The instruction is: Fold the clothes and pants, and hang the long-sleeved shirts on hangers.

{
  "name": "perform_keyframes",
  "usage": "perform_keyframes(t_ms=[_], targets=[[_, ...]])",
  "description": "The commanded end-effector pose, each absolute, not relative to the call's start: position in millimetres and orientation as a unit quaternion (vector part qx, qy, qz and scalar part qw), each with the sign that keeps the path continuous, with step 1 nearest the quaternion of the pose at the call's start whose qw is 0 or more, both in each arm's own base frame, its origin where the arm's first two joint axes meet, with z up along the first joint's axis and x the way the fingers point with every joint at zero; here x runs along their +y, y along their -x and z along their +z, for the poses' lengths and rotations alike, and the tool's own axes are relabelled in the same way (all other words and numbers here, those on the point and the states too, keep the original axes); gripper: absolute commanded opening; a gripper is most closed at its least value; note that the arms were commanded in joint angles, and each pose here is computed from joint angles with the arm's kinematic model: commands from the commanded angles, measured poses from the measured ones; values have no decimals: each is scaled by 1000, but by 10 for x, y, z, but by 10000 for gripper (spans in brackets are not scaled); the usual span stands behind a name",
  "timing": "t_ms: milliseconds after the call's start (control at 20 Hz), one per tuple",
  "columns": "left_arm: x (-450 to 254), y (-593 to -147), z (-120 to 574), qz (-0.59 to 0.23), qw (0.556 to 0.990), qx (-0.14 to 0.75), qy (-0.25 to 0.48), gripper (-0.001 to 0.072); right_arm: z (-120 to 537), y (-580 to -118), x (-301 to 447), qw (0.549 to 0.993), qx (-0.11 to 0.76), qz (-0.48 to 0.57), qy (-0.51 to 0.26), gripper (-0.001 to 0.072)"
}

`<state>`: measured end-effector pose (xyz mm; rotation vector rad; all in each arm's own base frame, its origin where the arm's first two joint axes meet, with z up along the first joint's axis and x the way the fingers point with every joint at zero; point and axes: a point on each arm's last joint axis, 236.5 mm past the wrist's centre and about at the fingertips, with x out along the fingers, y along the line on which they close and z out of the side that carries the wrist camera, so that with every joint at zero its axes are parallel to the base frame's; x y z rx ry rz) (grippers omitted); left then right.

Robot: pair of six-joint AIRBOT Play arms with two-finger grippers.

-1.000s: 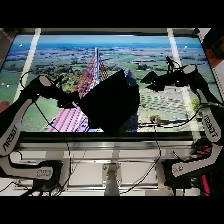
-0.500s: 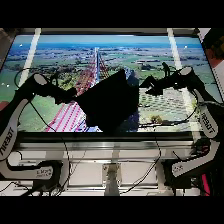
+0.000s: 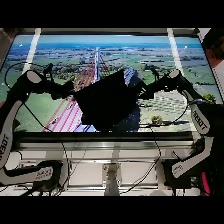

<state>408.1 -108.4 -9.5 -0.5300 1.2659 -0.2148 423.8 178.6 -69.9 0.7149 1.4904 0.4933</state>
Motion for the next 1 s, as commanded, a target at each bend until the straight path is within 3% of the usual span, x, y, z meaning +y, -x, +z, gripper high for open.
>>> perform_keyframes(t_ms=[0, 50, 250, 400, 550, 750, 950], targets=[[-1165, -4079, -81, -106, 770, 582, 241, 12, -831, -4235, 1991, 660, 656, 221, -292, 264], [-1172, -4089, -78, -106, 771, 580, 240, 12, -853, -4256, 2019, 666, 652, 219, -287, 19], [-1125, -4544, 226, -98, 821, 497, 263, 10, -751, -4309, 1969, 672, 644, 213, -299, 25], [-1079, -5119, 1200, -115, 883, 369, 267, 9, -341, -4383, 1768, 691, 616, 213, -312, 25], [-1077, -5390, 2029, -132, 917, 268, 263, 9, 160, -4267, 1667, 715, 594, 233, -287, 25], [-1197, -5572, 1995, -139, 918, 261, 265, 9, 627, -3990, 1586, 732, 589, 229, -254, 25], [-1338, -5799, 1663, -132, 917, 262, 269, 9, 678, -3462, 1634, 704, 645, 237, -179, 26]])
